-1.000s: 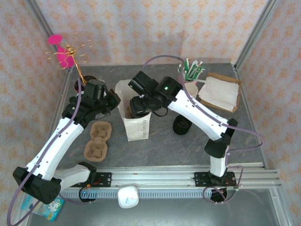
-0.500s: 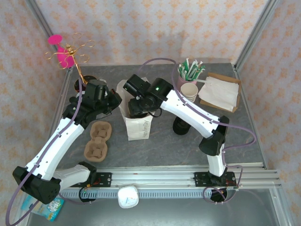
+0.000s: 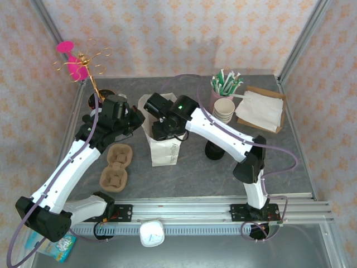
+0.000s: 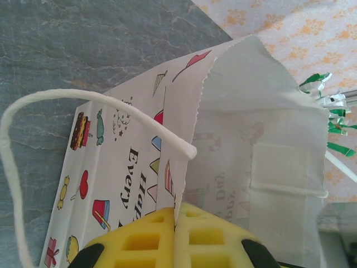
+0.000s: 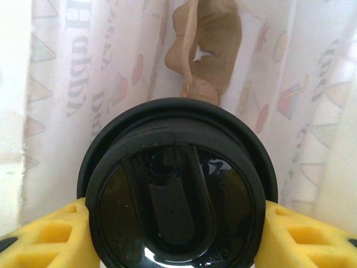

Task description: Pack the takeout coffee

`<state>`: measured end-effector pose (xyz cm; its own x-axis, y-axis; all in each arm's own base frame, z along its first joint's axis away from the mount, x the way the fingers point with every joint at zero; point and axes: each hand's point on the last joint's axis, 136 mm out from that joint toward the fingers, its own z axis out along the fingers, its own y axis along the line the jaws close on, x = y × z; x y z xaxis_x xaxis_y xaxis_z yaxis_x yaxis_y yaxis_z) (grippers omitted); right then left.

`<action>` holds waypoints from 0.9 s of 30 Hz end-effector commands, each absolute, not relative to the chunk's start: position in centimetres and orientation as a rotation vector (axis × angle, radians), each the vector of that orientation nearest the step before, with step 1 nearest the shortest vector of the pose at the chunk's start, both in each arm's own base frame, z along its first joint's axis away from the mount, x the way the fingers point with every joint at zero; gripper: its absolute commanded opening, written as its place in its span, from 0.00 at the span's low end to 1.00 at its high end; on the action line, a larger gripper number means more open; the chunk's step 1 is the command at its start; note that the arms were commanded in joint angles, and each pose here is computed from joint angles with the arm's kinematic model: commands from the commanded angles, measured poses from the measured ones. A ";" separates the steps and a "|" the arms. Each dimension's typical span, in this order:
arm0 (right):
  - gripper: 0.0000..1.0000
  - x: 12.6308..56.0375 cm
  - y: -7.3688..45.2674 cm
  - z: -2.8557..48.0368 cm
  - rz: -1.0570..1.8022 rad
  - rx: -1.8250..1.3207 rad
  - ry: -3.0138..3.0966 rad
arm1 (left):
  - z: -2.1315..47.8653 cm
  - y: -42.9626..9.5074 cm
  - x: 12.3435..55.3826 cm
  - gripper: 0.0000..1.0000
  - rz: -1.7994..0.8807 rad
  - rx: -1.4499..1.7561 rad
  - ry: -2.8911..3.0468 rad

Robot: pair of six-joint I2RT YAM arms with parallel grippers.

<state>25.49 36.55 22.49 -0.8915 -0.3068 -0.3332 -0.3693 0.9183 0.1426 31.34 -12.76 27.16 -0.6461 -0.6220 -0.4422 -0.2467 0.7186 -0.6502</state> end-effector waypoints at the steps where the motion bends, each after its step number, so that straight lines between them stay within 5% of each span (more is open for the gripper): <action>1: 0.52 25.3 37.4 21.5 0.308 -0.554 2.811 | 26.7 -12.4 31.1 0.00 -0.683 -0.629 2.257; 27: 0.51 25.6 35.2 18.6 0.175 -0.528 2.874 | 26.2 -12.2 31.1 0.00 -0.663 -0.646 2.259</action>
<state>25.83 35.76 20.30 -0.9064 -0.3095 -0.2876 -0.3552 0.9268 0.1219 31.26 -12.50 26.64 -0.6411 -0.6208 -0.4512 -0.2594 0.7286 -0.6339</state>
